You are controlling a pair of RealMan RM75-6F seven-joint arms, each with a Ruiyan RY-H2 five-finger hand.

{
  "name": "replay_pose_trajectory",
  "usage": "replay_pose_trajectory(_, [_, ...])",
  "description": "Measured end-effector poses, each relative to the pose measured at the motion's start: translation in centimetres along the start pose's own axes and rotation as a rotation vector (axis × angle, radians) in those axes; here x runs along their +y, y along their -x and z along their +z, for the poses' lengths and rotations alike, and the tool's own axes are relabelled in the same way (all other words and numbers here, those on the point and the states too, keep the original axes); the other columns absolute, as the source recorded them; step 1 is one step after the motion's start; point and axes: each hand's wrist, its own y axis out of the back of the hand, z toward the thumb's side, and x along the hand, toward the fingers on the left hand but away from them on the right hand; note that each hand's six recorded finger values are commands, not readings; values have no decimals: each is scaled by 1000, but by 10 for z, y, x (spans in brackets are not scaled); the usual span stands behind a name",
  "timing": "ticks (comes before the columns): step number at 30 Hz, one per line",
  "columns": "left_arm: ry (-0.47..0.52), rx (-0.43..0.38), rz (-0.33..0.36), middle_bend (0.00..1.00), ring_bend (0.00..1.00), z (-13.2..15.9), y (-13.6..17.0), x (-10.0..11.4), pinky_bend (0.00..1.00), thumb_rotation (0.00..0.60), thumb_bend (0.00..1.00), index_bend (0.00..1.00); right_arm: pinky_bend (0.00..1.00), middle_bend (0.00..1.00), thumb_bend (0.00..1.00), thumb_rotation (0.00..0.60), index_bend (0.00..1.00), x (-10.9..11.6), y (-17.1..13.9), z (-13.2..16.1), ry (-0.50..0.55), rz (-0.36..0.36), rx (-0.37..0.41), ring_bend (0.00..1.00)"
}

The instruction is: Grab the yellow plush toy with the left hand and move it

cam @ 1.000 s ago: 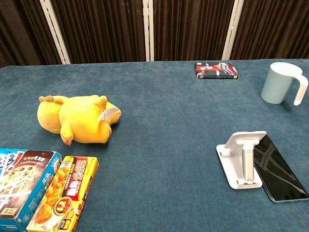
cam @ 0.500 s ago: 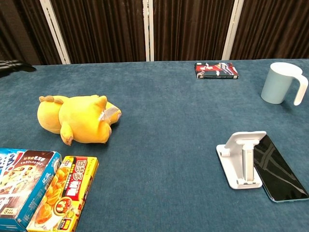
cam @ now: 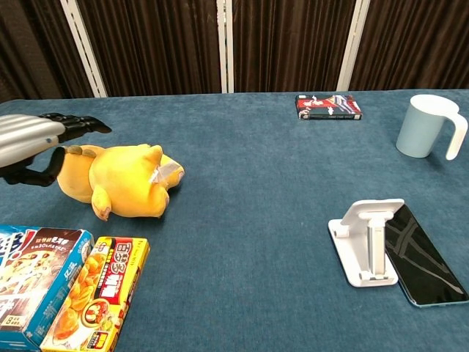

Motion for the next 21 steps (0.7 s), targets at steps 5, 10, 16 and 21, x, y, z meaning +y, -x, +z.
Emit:
replay_pose_trajectory(5, [-10, 1, -17, 0, 0, 5, -13, -6, 0, 600, 1000, 0, 0, 0, 157, 600, 0, 0, 0, 0, 1, 2, 1, 0])
replay_pose_trajectory(10, [-5, 4, -34, 0, 0, 10, -22, -10, 0, 600, 1000, 0, 0, 0, 157, 600, 0, 0, 1, -1, 5, 1, -3, 0])
replay_pose_trajectory(16, [13, 2, -66, 0, 0, 19, -28, -17, 0, 600, 1000, 0, 0, 0, 158, 600, 0, 3, 1, -4, 13, -6, -10, 0])
replay_pose_trajectory(21, [28, -6, -91, 0, 0, 31, -33, -24, 0, 600, 1000, 0, 0, 0, 157, 600, 0, 2, 1, -2, 10, -2, -4, 0])
